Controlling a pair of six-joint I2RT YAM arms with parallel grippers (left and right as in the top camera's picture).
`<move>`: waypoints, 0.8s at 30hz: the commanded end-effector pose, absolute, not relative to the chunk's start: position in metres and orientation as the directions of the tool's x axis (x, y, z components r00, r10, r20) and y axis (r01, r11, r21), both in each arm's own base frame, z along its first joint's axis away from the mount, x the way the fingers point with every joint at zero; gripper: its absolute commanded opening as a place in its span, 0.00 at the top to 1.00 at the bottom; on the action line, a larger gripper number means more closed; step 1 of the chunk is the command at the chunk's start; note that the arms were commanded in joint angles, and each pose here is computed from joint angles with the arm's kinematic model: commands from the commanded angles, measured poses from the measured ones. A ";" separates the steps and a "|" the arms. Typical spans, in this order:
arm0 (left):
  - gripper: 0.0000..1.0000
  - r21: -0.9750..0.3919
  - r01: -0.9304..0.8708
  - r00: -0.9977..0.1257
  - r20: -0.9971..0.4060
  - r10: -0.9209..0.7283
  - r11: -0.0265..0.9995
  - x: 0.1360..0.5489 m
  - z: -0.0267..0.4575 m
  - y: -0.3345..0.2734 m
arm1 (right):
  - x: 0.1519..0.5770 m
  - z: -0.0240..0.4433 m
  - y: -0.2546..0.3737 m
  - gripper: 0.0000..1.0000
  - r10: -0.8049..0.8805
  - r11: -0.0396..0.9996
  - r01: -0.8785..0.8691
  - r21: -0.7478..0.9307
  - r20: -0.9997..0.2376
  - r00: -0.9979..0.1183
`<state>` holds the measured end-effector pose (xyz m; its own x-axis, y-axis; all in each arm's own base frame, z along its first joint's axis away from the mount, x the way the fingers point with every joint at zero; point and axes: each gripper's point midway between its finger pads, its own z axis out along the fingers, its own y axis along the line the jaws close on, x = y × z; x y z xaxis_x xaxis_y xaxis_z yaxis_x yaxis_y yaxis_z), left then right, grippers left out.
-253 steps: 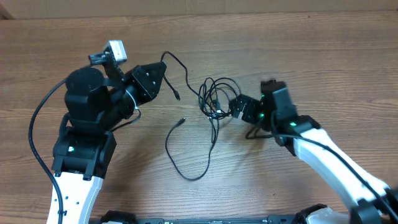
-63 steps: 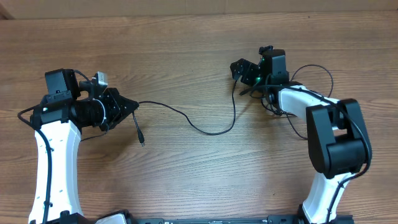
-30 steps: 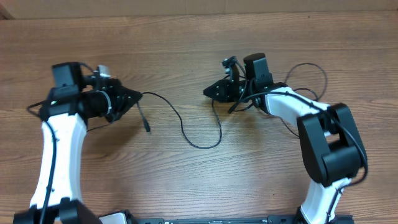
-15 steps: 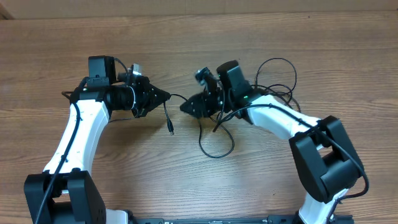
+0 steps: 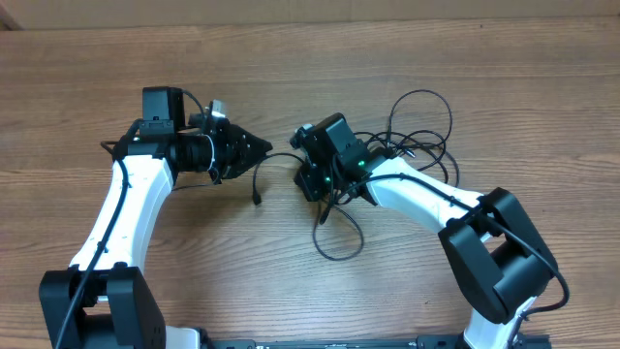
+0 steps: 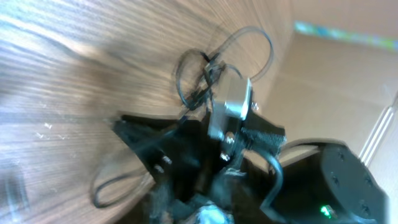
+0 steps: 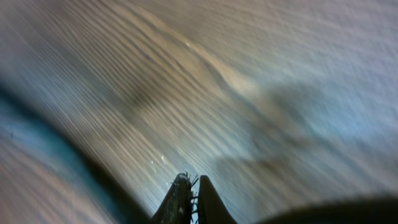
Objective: Untangle cables
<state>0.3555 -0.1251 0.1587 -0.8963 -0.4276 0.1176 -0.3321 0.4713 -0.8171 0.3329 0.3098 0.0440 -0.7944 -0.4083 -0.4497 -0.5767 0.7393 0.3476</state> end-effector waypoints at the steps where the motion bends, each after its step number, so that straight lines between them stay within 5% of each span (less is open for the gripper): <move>1: 0.38 -0.772 -0.344 -0.877 0.062 -0.476 0.534 0.365 0.151 -0.114 | 0.358 0.124 0.312 0.96 -0.341 0.749 -0.571 0.335 -0.545 -0.766; 5: 0.09 -0.753 -0.354 -0.869 0.044 -0.493 0.555 0.367 0.147 -0.109 | 0.349 0.195 0.327 0.96 -0.341 0.671 -0.611 0.421 -0.556 -0.758; 9: 0.01 -0.750 -0.357 -0.868 0.046 -0.494 0.557 0.367 0.146 -0.109 | 0.349 0.268 0.343 0.96 -0.334 0.572 -0.700 0.428 -0.658 -0.675; 13: 0.00 -0.740 -0.376 -0.867 0.068 -0.494 0.557 0.362 0.144 -0.109 | 0.372 0.321 0.333 0.96 -0.273 0.623 -0.705 0.339 -0.750 -0.602; 17: 0.00 -0.731 -0.385 -0.870 0.083 -0.486 0.564 0.357 0.141 -0.109 | 0.408 0.303 0.289 0.96 -0.262 0.829 -0.538 0.155 -0.741 -0.618; 24: 0.00 -0.713 -0.397 -0.869 0.090 -0.486 0.578 0.353 0.137 -0.107 | 0.406 0.264 0.262 0.96 -0.309 0.888 -0.455 0.066 -0.647 -0.697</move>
<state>0.3492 -0.1067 0.1347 -0.8580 -0.4989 0.1218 -0.4252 0.5570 -0.7134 0.3903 0.2817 0.2666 -0.7067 -0.3138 -0.6341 -0.5254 0.8330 0.1732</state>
